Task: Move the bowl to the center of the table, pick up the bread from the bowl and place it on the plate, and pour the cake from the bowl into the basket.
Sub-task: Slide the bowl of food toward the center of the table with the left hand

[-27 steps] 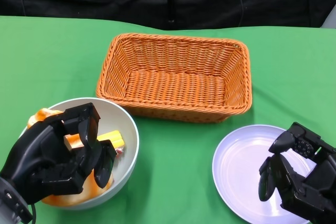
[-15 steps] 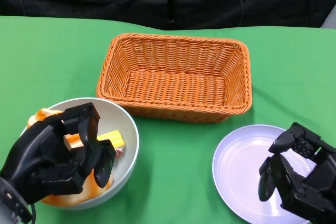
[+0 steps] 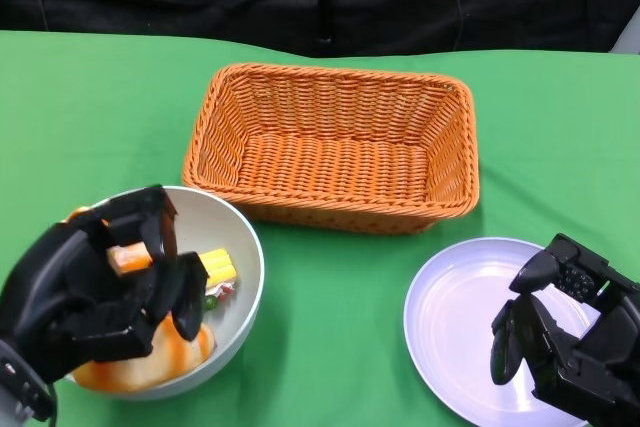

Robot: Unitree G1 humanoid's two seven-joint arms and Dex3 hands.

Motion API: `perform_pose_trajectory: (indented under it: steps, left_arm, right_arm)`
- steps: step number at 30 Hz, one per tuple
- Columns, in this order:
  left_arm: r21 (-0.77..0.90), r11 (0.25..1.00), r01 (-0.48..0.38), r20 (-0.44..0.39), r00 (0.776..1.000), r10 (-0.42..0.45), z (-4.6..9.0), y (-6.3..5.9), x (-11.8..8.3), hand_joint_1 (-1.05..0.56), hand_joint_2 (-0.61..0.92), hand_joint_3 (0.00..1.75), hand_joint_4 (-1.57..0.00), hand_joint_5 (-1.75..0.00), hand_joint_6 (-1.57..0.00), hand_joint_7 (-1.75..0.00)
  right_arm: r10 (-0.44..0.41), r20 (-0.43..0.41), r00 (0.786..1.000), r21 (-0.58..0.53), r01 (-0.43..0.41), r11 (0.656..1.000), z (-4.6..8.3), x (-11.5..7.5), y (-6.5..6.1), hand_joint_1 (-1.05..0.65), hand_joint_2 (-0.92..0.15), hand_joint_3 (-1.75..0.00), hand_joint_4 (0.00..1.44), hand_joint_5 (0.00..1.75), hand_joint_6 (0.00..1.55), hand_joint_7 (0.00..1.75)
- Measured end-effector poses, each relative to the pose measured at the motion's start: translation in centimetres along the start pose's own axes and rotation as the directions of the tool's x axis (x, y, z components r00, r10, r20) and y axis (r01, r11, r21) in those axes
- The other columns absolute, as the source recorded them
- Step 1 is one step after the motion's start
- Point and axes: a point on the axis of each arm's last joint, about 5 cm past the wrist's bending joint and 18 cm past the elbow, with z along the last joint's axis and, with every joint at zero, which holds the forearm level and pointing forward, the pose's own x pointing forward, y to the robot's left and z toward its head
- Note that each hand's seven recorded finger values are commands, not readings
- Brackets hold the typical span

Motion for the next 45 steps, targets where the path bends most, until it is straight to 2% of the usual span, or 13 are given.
perform_pose_trajectory:
  steps: [1,2,4,5,6,8,10,11,14,17,24,34,45]
  left_arm:
    - [0.018,1.000,-0.021,0.010,1.000,0.020,0.2,0.0,-0.1,-0.39,0.63,0.93,-0.76,-1.24,-0.88,-0.84]
    - [0.042,0.998,-0.043,0.022,0.999,0.042,0.4,0.0,-0.2,-0.48,0.79,0.66,-0.70,-0.99,-0.87,-0.57]
    - [0.104,0.991,-0.079,0.055,0.996,0.073,1.1,0.1,-0.5,-0.55,0.89,0.53,-0.59,-0.74,-0.81,-0.32]
    - [0.135,0.987,-0.091,0.072,0.994,0.082,1.5,0.1,-0.7,-0.61,0.91,0.52,-0.46,-0.56,-0.67,-0.17]
    - [0.163,0.981,-0.104,0.088,0.992,0.090,1.9,0.3,-0.8,-0.65,0.91,0.54,-0.38,-0.47,-0.57,-0.08]
    - [0.225,0.966,-0.129,0.100,0.989,0.108,2.8,0.5,-1.1,-0.75,0.92,0.55,-0.23,-0.31,-0.34,-0.02]
    - [0.299,0.939,-0.168,0.107,0.984,0.142,3.7,0.6,-1.5,-0.80,0.92,0.56,-0.15,-0.24,-0.22,0.00]
    - [0.334,0.924,-0.187,0.108,0.981,0.159,4.1,0.7,-1.5,-0.83,0.92,0.62,-0.07,-0.18,-0.14,0.00]
    - [0.444,0.867,-0.226,0.096,0.974,0.205,5.0,1.0,-1.8,-0.88,0.92,0.69,-0.01,-0.04,-0.08,0.00]
    - [0.517,0.816,-0.257,0.086,0.965,0.249,5.2,1.2,-1.8,-0.90,0.92,0.72,0.00,0.00,-0.06,0.00]
    - [0.592,0.743,-0.312,0.057,0.936,0.348,4.3,2.0,-1.1,-0.92,0.92,0.78,0.00,0.00,-0.04,0.00]
    - [0.536,0.772,-0.340,-0.014,0.912,0.411,2.9,3.8,-0.1,-0.91,0.92,0.80,0.00,0.00,-0.03,-0.01]
    - [0.579,0.726,-0.371,0.016,0.895,0.445,2.5,5.2,-0.3,-0.94,0.92,0.81,0.00,0.00,-0.12,-0.04]
  right_arm:
    - [0.000,0.001,1.000,0.000,0.000,1.000,0.0,0.0,0.0,-0.16,-0.51,-1.27,0.85,1.75,0.75,1.54]
    - [0.000,0.003,1.000,-0.001,0.000,1.000,0.0,0.0,0.0,-0.16,-0.51,-1.27,0.85,1.75,0.74,1.54]
    - [0.000,0.003,1.000,0.000,0.000,1.000,0.0,0.0,0.0,-0.17,-0.50,-1.26,0.84,1.75,0.74,1.54]
    - [-0.001,0.003,1.000,0.000,0.001,1.000,0.0,0.0,0.0,-0.16,-0.50,-1.27,0.84,1.75,0.74,1.54]
    - [-0.001,0.004,1.000,0.000,0.001,1.000,0.0,0.0,0.0,-0.16,-0.50,-1.27,0.85,1.75,0.74,1.54]
    - [-0.002,0.004,1.000,0.000,0.002,1.000,0.0,0.0,0.0,-0.16,-0.50,-1.27,0.85,1.75,0.74,1.54]
    - [-0.004,0.005,1.000,-0.001,0.004,1.000,0.1,0.0,-0.1,-0.15,-0.50,-1.27,0.85,1.75,0.74,1.54]
    - [-0.004,0.006,1.000,-0.001,0.004,1.000,0.1,0.0,-0.1,-0.15,-0.50,-1.28,0.85,1.75,0.74,1.54]
    - [-0.003,0.010,1.000,-0.005,0.003,1.000,0.1,0.1,-0.1,-0.15,-0.50,-1.28,0.85,1.75,0.74,1.54]
    - [-0.005,0.011,1.000,-0.016,0.005,1.000,0.0,0.3,-0.1,-0.15,-0.50,-1.28,0.85,1.75,0.74,1.54]
    - [-0.004,0.025,1.000,-0.019,0.004,1.000,-0.2,0.8,0.0,-0.15,-0.50,-1.28,0.86,1.75,0.75,1.55]
    - [-0.013,0.036,0.999,-0.018,0.014,1.000,-0.6,1.3,0.1,-0.15,-0.50,-1.28,0.87,1.75,0.76,1.55]
    - [-0.008,0.034,0.999,-0.032,0.009,0.999,-1.0,1.7,-0.1,-0.14,-0.51,-1.27,0.86,1.75,0.75,1.54]
